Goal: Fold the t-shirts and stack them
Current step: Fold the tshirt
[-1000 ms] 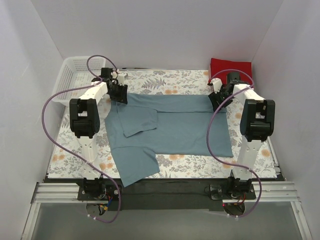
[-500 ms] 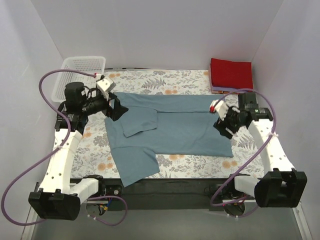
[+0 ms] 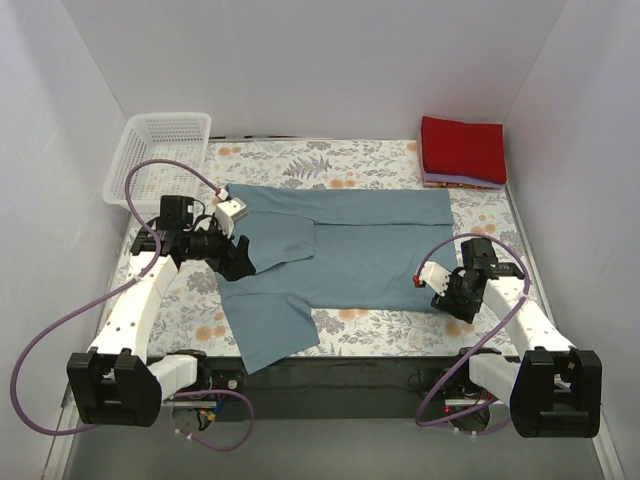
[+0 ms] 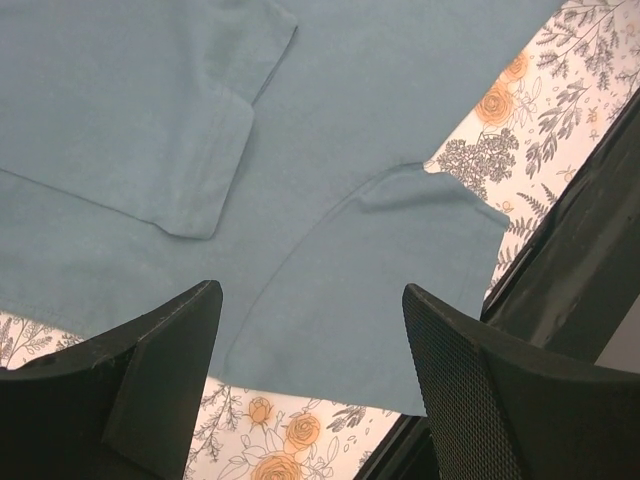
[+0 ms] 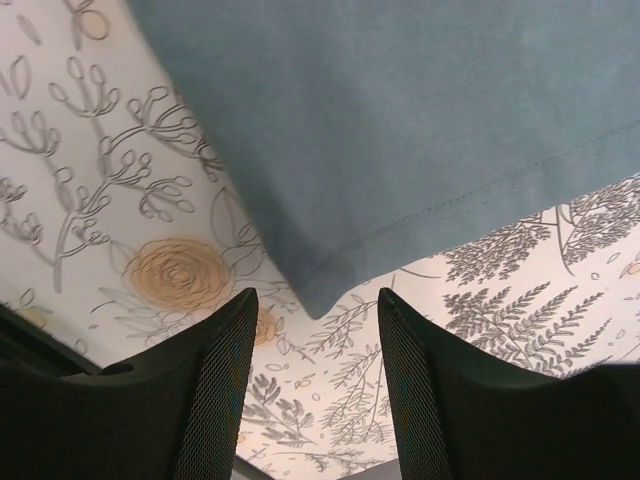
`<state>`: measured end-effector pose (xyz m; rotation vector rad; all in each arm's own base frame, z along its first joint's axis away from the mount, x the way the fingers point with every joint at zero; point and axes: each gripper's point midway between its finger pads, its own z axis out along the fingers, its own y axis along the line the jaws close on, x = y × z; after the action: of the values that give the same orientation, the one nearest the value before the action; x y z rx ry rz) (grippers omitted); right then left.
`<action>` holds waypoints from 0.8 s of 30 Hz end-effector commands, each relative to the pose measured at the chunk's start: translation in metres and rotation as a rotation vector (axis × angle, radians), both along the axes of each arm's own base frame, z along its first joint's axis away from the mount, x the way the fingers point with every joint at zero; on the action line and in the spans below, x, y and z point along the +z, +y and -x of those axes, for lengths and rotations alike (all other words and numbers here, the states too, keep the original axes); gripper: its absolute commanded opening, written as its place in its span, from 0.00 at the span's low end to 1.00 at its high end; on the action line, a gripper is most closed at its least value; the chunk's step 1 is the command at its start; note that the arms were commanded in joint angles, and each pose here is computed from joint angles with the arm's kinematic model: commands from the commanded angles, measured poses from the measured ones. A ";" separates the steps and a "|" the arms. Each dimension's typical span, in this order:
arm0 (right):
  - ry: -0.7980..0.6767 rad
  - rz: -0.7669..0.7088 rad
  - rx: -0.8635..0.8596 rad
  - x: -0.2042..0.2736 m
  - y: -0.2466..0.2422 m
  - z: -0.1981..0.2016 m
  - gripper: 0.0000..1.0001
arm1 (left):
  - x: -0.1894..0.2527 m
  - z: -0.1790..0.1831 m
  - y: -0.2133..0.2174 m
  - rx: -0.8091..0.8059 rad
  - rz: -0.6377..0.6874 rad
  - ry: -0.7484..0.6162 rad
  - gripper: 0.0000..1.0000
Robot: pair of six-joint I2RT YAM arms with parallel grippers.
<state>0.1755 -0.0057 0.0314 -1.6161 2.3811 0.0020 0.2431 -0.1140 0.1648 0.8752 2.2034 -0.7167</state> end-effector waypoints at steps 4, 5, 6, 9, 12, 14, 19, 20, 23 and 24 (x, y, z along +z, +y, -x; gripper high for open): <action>-0.086 0.032 0.026 -0.006 -0.002 -0.020 0.58 | -0.008 0.012 0.006 -0.009 -0.035 -0.012 0.72; -0.090 0.030 0.032 -0.005 -0.001 -0.021 0.58 | -0.010 0.014 0.006 -0.012 -0.037 -0.006 0.72; -0.093 0.027 0.034 -0.005 0.000 -0.021 0.58 | -0.012 0.016 0.006 -0.017 -0.042 0.003 0.72; -0.098 0.024 0.047 -0.005 0.002 -0.020 0.56 | -0.018 0.020 0.008 -0.024 -0.052 0.030 0.72; -0.096 0.033 0.063 -0.013 0.004 -0.017 0.44 | -0.025 0.027 0.007 -0.045 -0.056 0.055 0.71; -0.092 0.037 0.071 -0.017 0.005 -0.015 0.33 | -0.031 0.041 0.006 -0.135 -0.082 0.045 0.70; -0.079 0.045 0.060 -0.016 0.004 -0.018 0.03 | -0.056 0.091 0.011 -0.340 -0.236 0.067 0.56; -0.086 0.048 0.056 -0.012 0.004 -0.022 0.01 | -0.062 0.101 0.012 -0.371 -0.262 0.088 0.51; -0.075 0.035 0.040 -0.006 0.006 -0.025 0.01 | -0.088 0.121 0.014 -0.472 -0.386 0.118 0.43; -0.086 0.028 0.036 0.001 0.008 -0.030 0.01 | -0.094 0.127 0.011 -0.518 -0.414 0.118 0.38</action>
<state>0.1918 -0.0015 0.0165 -1.6718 2.3088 -0.0871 0.1340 -0.1165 0.0912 1.5023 2.2657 -0.6685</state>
